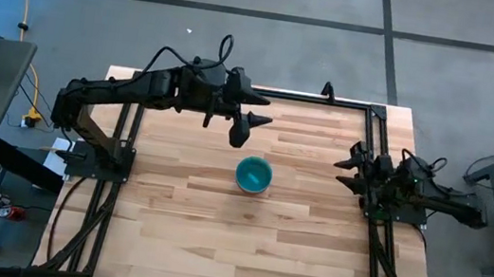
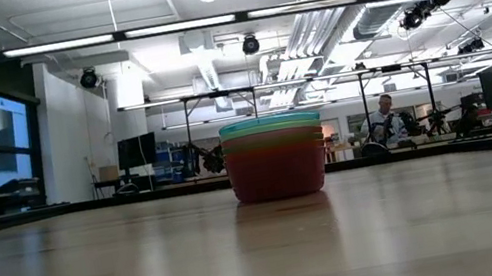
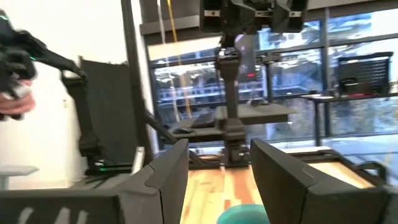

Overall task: Nest bowls inside each other
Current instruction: Return to Home Position

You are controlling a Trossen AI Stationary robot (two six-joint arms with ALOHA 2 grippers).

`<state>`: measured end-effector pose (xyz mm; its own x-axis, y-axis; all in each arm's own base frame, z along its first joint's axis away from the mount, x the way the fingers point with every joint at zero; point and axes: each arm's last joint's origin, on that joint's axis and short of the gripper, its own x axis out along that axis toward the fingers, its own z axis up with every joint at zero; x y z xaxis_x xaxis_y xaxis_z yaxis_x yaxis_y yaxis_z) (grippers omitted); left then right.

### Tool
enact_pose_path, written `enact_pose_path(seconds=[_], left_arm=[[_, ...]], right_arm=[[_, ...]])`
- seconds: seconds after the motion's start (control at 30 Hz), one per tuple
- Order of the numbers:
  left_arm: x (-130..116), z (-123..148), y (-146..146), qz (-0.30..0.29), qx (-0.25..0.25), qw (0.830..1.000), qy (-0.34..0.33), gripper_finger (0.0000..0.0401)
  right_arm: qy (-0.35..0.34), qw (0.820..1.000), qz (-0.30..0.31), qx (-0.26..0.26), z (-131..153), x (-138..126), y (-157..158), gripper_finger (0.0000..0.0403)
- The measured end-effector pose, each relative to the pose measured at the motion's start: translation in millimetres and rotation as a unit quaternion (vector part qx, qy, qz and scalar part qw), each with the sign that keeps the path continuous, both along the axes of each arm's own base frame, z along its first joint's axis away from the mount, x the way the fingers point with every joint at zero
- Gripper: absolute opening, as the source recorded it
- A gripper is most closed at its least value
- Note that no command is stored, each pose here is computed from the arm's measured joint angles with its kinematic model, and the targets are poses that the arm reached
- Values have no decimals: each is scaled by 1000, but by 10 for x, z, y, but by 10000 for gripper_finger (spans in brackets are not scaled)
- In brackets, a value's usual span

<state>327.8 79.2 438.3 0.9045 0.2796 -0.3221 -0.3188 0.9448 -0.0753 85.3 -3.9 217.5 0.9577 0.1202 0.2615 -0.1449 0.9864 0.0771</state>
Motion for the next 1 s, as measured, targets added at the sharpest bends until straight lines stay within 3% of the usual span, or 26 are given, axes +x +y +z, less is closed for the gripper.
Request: enact_pose_path(seconds=[0.27,0.7,1.0], left_arm=[[5,-1,-16,0,1,1000,0,221],[4,-1,-8,9,12,1000,3,221],[5,0,-8,9,13,1000,3,221]], right_arm=[[24,1000,3,6,-49,17,63,165],[93,992,-79,-16,-186,40,47,165],[53,991,-112,-48,-169,50,33,165]])
